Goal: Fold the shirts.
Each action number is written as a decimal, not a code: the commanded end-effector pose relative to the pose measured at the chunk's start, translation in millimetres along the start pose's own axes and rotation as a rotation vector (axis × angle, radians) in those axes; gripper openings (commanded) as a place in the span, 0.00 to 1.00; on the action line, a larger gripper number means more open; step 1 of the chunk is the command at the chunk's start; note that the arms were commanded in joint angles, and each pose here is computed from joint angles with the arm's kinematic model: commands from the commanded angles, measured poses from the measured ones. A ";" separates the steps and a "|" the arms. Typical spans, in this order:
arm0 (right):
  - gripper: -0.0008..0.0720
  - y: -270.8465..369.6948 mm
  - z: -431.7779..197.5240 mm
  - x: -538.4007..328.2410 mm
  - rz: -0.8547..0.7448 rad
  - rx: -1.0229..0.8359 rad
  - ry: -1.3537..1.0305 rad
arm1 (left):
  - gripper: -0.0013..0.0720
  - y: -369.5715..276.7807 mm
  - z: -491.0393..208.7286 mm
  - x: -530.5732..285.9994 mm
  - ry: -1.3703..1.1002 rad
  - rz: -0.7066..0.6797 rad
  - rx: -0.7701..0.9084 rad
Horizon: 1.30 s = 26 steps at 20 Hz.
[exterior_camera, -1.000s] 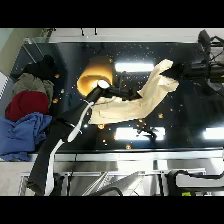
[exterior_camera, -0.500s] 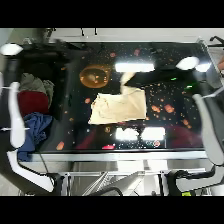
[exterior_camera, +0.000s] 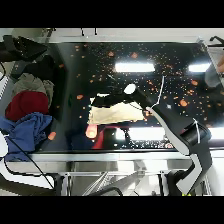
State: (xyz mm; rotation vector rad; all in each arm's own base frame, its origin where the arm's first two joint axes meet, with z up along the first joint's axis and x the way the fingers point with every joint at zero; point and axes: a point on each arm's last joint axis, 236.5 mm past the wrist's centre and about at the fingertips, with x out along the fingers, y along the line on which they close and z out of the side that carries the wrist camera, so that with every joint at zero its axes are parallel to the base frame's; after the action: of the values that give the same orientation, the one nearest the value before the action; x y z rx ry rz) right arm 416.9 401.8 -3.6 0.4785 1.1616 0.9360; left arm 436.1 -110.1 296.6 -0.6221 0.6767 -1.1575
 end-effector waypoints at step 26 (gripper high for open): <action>0.04 -174.2 -13.4 -132.6 -0.013 0.328 -0.021 | 0.05 -13.6 -14.9 13.2 0.070 -0.040 0.005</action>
State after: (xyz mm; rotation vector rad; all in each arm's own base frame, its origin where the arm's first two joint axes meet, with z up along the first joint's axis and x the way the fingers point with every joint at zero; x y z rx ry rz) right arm 443.6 179.2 -89.1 0.6621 1.4028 0.6410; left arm 420.9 -127.6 295.1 -0.5970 0.7212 -1.2197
